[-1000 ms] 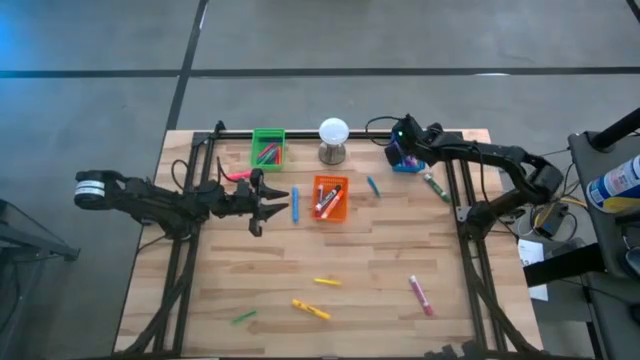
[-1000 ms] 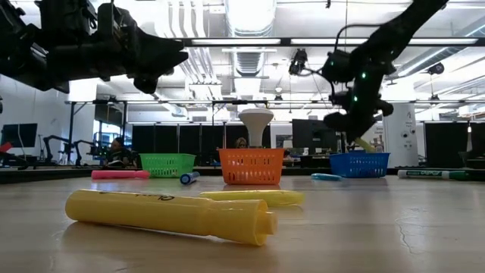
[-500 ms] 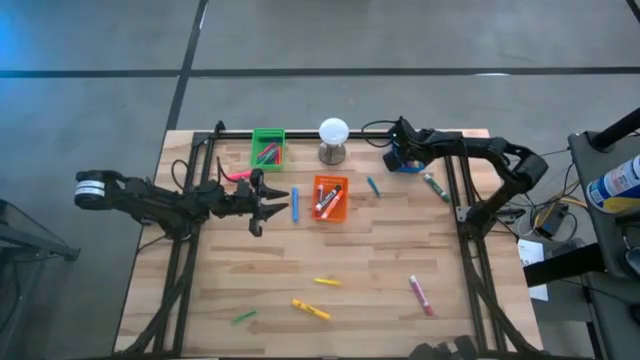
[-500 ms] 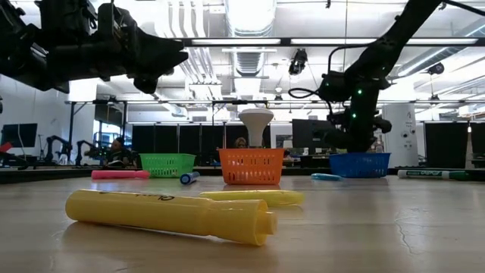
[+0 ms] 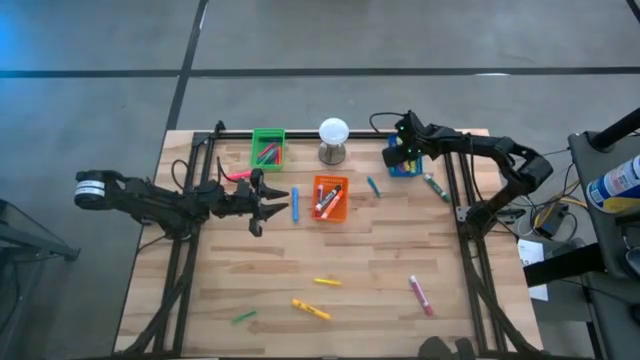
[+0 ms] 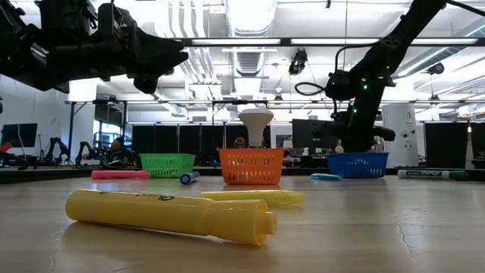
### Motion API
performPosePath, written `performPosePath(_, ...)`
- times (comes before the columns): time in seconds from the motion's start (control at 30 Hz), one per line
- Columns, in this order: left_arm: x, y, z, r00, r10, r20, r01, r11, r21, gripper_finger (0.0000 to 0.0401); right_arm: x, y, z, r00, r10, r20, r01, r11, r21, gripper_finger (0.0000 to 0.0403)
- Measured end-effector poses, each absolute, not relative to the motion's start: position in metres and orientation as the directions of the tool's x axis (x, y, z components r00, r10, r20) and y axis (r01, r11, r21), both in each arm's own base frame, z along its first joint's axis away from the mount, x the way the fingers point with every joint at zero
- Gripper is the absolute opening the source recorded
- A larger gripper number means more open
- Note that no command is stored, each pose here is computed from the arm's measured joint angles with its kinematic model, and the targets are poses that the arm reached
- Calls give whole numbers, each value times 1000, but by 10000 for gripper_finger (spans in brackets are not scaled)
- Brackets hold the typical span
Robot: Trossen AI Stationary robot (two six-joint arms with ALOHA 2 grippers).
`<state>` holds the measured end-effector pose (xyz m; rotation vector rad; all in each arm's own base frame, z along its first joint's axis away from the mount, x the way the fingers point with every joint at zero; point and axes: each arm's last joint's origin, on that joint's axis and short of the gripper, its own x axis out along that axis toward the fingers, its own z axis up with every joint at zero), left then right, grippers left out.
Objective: Pick & Place Markers
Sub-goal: Put the yellow highlighter into the blue bin, then put the blue pen into the green bin
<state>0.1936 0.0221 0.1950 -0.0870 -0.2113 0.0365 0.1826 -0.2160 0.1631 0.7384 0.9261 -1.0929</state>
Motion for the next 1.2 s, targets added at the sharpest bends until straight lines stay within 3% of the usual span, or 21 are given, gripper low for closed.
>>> performPosePath(0.33,194,23,194,977,78,198,-60,993,-97,138,183,-217,167,184,-409,-894,952,300,59,152)
performPosePath(0.47,194,24,193,978,93,185,-76,992,-101,138,184,-217,175,180,-403,-897,951,303,55,161)
performPosePath(0.57,194,24,192,978,119,174,-101,989,-106,138,186,-208,186,191,-417,-889,935,353,35,143)
performPosePath(0.73,195,25,188,981,131,140,-118,988,-99,128,195,-161,205,235,-551,-800,888,457,-53,79)
performPosePath(0.9,195,25,188,983,132,128,-120,988,-99,88,200,-94,212,473,-581,-663,781,625,9,19)
performPosePath(1.07,197,25,190,982,133,133,-120,988,-99,21,205,-39,198,718,-515,-468,636,759,142,13)
performPosePath(1.2,197,25,188,985,132,114,-121,988,-94,5,202,-13,172,723,-565,-398,658,739,146,22)
